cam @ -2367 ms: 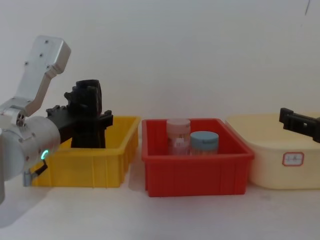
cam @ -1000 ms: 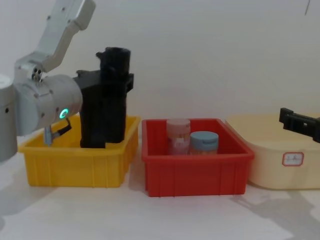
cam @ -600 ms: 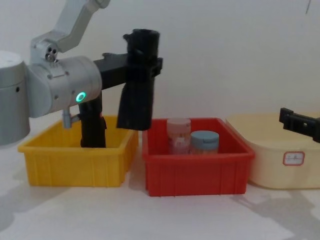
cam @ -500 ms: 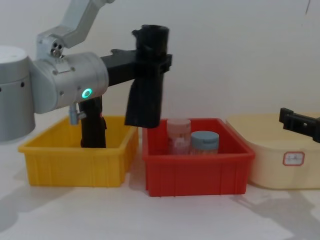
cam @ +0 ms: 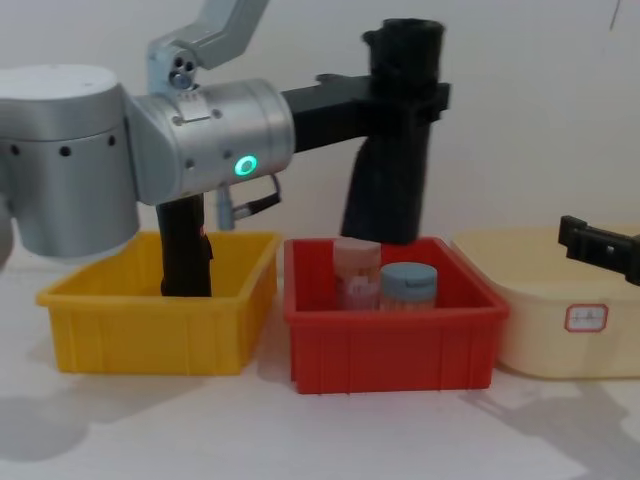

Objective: Pick up the garbage bag with the one hand and transfer it to the other hand.

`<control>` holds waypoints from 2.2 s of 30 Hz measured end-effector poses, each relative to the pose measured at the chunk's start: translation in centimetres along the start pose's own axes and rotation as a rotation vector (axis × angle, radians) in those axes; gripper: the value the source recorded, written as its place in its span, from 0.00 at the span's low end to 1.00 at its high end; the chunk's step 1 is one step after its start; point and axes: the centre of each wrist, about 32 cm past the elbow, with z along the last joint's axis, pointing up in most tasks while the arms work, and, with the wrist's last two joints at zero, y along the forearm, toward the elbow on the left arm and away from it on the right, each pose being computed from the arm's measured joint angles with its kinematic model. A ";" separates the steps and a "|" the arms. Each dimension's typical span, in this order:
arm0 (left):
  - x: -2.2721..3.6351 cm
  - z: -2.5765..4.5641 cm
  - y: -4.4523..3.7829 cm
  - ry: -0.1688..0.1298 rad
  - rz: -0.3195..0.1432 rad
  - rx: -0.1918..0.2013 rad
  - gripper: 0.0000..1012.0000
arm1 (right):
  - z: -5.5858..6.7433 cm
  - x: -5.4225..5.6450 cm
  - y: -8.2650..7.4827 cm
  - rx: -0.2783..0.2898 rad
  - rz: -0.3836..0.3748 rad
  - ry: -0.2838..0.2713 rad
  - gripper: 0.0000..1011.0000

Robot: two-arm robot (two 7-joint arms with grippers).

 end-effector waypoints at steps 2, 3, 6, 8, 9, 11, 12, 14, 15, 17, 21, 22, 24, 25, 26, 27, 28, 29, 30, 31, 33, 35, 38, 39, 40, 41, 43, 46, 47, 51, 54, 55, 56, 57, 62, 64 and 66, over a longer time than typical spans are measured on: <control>-0.19 -0.01 -0.47 0.007 -0.032 -0.010 0.37 | 0.0 0.0 0.0 0.000 0.000 0.000 0.99; -0.28 -0.02 -0.69 0.009 -0.044 -0.012 0.37 | 0.0 0.0 0.0 0.000 0.000 0.000 0.99; -0.60 -0.08 -1.45 0.019 -0.088 -0.026 0.37 | 0.0 0.0 0.0 0.000 0.000 0.000 0.99; -0.85 -0.17 -2.09 0.029 -0.126 -0.038 0.37 | 0.0 0.0 0.0 0.000 0.000 0.000 0.99; -0.93 -0.20 -2.31 0.032 -0.137 -0.042 0.37 | 0.0 0.0 0.0 0.000 0.000 0.000 0.99; -1.17 -0.30 -2.94 0.042 -0.169 -0.053 0.37 | 0.0 0.0 0.0 0.000 0.000 0.000 0.99; -1.25 -0.35 -3.15 0.045 -0.180 -0.057 0.37 | 0.0 0.0 0.0 0.000 0.000 0.000 0.99; -1.49 -0.50 -3.76 0.056 -0.213 -0.069 0.37 | 0.0 0.0 0.0 0.000 0.000 0.000 0.99; -1.61 -0.58 -4.09 0.061 -0.225 -0.073 0.37 | 0.0 0.0 0.0 0.000 0.000 0.000 0.99; -1.84 -0.73 -4.75 0.072 -0.258 -0.088 0.37 | 0.0 0.0 0.0 0.000 0.000 0.000 0.99; -2.26 -1.10 -6.00 0.094 -0.311 -0.108 0.37 | 0.0 0.0 0.0 0.000 0.000 0.000 0.99; -2.37 -1.19 -6.27 0.099 -0.321 -0.111 0.37 | 0.0 0.0 0.0 0.000 0.000 0.000 0.99; -2.61 -1.37 -6.87 0.110 -0.345 -0.122 0.37 | 0.0 0.0 0.0 0.000 0.000 0.000 0.99; -2.68 -1.42 -7.04 0.113 -0.352 -0.125 0.37 | 0.0 0.0 0.0 0.000 0.000 0.000 0.99; -2.83 -1.50 -7.38 0.119 -0.363 -0.130 0.37 | 0.0 0.0 0.0 0.000 0.000 0.000 0.99; -2.91 -1.56 -7.57 0.122 -0.369 -0.132 0.37 | 0.0 0.0 0.0 0.000 0.000 0.000 0.99; -2.97 -1.59 -7.71 0.125 -0.373 -0.134 0.37 | 0.0 0.0 0.0 0.000 0.000 0.000 0.99; -3.03 -1.62 -7.83 0.127 -0.377 -0.137 0.37 | 0.0 0.0 0.0 0.000 0.000 0.000 0.99; -3.10 -1.67 -8.05 0.131 -0.384 -0.140 0.37 | 0.0 0.0 0.0 0.000 0.000 0.000 0.99; -3.16 -1.75 -8.15 0.134 -0.387 -0.141 0.37 | 0.0 0.0 0.0 0.000 0.000 0.000 0.99; -3.23 -1.81 -8.31 0.137 -0.392 -0.144 0.37 | 0.0 0.0 0.0 0.000 0.000 0.000 0.99; -3.29 -1.87 -8.53 0.142 -0.398 -0.147 0.37 | 0.0 0.0 0.0 0.000 0.000 0.000 0.99; -3.35 -1.97 -8.73 0.146 -0.404 -0.148 0.37 | 0.0 0.0 0.0 0.000 0.000 0.000 0.99; -3.35 -1.97 -8.73 0.146 -0.404 -0.148 0.37 | 0.0 0.0 0.0 0.000 0.000 0.000 0.99; -3.36 -2.02 -8.79 0.149 -0.407 -0.149 0.37 | 0.0 0.0 0.0 0.000 0.000 0.000 0.99; -3.38 -2.06 -8.87 0.151 -0.408 -0.149 0.37 | 0.0 0.0 0.0 0.000 0.000 0.000 0.99; -3.38 -2.10 -8.92 0.152 -0.411 -0.149 0.37 | 0.0 0.0 0.0 0.000 0.000 0.000 0.99; -3.39 -2.18 -9.02 0.156 -0.414 -0.149 0.37 | 0.0 0.0 0.0 0.000 0.000 0.000 0.99; -3.39 -2.18 -9.02 0.156 -0.414 -0.149 0.37 | 0.0 0.0 0.0 0.000 0.000 0.000 0.99; -3.40 -2.22 -9.10 0.158 -0.417 -0.149 0.37 | 0.0 0.0 0.0 0.000 0.000 0.000 0.99; -3.40 -2.27 -9.15 0.160 -0.419 -0.148 0.37 | 0.0 0.0 0.0 0.000 0.000 0.000 0.99; -3.41 -2.30 -9.16 0.161 -0.420 -0.148 0.37 | 0.0 0.0 0.0 0.000 0.000 0.000 0.99; -3.41 -2.30 -9.16 0.161 -0.420 -0.148 0.37 | 0.0 0.0 0.0 0.000 0.000 0.000 0.99; -3.41 -2.30 -9.17 0.161 -0.420 -0.148 0.37 | 0.0 0.0 0.0 0.000 0.000 0.000 0.99; -3.40 -2.32 -9.22 0.162 -0.422 -0.148 0.37 | 0.0 0.0 0.0 0.001 0.000 0.001 0.99; -3.39 -2.33 -9.23 0.163 -0.422 -0.148 0.37 | 0.0 0.0 0.1 0.001 -0.001 0.001 0.99; -3.39 -2.34 -9.24 0.163 -0.423 -0.148 0.37 | 0.0 0.0 0.2 0.002 -0.002 0.000 0.99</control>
